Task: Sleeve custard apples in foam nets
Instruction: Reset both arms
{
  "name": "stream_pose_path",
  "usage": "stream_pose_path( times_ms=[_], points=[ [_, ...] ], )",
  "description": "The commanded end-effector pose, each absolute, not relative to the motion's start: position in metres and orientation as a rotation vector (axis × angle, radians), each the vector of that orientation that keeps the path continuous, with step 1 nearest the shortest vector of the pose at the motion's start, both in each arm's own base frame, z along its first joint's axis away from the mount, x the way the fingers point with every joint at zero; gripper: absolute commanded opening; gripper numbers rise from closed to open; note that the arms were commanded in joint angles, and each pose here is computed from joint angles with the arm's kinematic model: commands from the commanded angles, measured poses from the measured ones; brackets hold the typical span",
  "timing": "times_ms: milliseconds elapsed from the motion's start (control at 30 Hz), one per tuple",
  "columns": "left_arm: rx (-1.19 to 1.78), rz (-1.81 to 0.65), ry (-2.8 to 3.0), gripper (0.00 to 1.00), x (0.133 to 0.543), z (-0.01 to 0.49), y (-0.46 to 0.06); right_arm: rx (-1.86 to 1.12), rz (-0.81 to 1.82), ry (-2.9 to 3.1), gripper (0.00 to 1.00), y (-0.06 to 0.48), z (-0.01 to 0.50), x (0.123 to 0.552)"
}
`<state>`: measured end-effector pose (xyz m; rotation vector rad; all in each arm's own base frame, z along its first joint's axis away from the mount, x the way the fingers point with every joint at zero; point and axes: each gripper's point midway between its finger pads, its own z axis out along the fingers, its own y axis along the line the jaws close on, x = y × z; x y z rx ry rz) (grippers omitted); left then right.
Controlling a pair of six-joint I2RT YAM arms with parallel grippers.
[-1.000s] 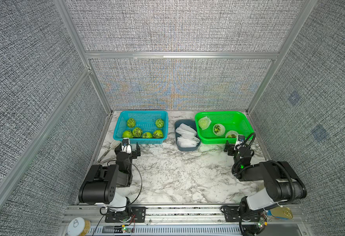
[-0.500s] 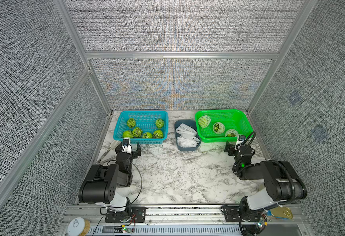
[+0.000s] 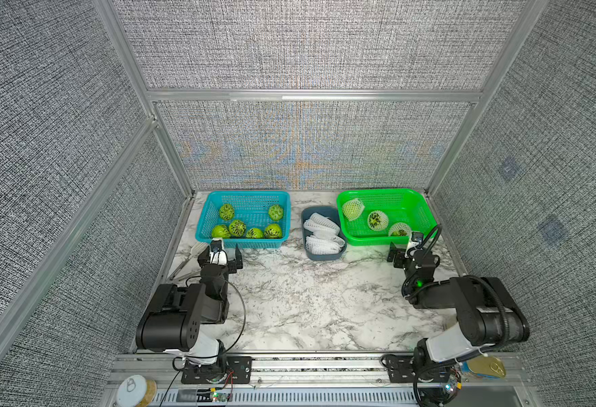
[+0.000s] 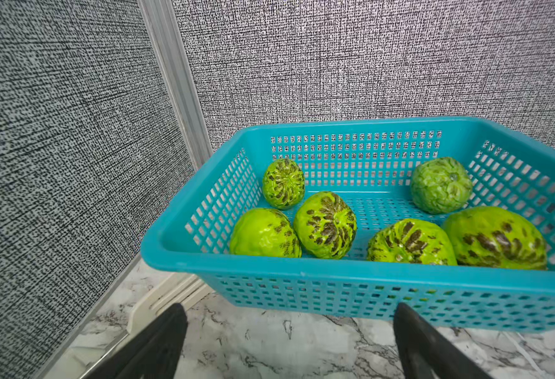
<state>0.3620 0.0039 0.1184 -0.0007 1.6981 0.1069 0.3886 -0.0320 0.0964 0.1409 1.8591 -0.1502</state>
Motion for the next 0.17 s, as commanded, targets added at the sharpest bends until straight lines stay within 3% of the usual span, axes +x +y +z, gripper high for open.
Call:
stream_pose_path(
  times_ms=[0, 133],
  points=[
    [-0.015, 0.115, 1.654, 0.99, 0.3626, 0.1292, 0.0064, 0.138, -0.119, 1.867, 0.99, -0.0294, 0.095, 0.3901],
    [-0.014, 0.115, 1.654, 0.99, 0.3628, 0.1294, 0.006, 0.137, -0.119, 1.852, 0.99, -0.0293, 0.0985, 0.3874]
  ],
)
